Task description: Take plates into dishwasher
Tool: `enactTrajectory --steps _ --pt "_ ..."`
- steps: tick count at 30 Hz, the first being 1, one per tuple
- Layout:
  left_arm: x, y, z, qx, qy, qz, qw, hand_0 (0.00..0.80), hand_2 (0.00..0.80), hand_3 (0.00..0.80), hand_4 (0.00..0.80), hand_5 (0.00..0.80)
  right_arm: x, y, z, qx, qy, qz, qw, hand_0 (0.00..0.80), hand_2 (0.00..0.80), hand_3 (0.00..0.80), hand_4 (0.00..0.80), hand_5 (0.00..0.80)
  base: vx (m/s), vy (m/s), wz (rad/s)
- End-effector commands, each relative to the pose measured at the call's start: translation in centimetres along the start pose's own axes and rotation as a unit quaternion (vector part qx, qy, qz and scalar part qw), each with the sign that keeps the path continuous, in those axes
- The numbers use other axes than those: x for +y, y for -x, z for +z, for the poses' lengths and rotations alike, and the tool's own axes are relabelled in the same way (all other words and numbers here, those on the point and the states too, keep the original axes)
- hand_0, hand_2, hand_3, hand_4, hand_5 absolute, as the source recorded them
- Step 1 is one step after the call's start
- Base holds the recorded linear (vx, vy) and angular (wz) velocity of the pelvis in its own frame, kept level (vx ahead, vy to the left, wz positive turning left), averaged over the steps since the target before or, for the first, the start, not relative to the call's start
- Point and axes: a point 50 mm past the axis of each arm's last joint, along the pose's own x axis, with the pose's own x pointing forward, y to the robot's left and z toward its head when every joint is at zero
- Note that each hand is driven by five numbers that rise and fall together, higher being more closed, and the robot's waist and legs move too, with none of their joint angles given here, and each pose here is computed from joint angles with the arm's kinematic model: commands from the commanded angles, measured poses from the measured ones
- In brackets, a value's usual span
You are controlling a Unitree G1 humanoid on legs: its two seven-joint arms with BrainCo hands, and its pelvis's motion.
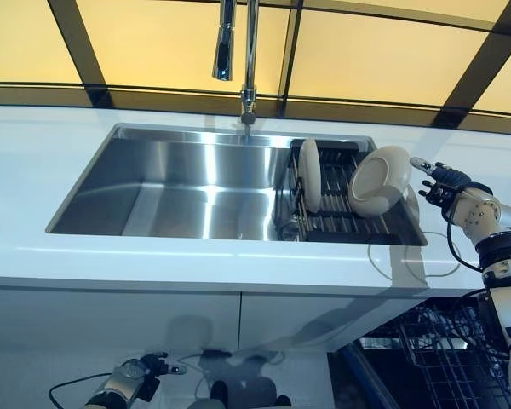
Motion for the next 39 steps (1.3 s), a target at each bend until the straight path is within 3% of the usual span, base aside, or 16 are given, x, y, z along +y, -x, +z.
enactTrajectory --steps 1,39 --pt "0.8 -0.2 2.3 -0.008 -0.037 0.008 0.999 0.000 0.000 0.000 0.000 0.000 0.6 0.5 3.9 -0.052 -0.034 0.009 0.998 0.000 0.000 0.000 0.000 0.000 0.028 -0.042 0.00" --pt "1.6 -0.1 4.9 -0.017 -0.018 0.003 1.000 0.000 0.000 0.000 0.000 0.000 2.9 -0.1 2.3 -0.033 -0.009 0.017 0.999 0.000 0.000 0.000 0.000 0.000 0.003 -0.008 0.00"
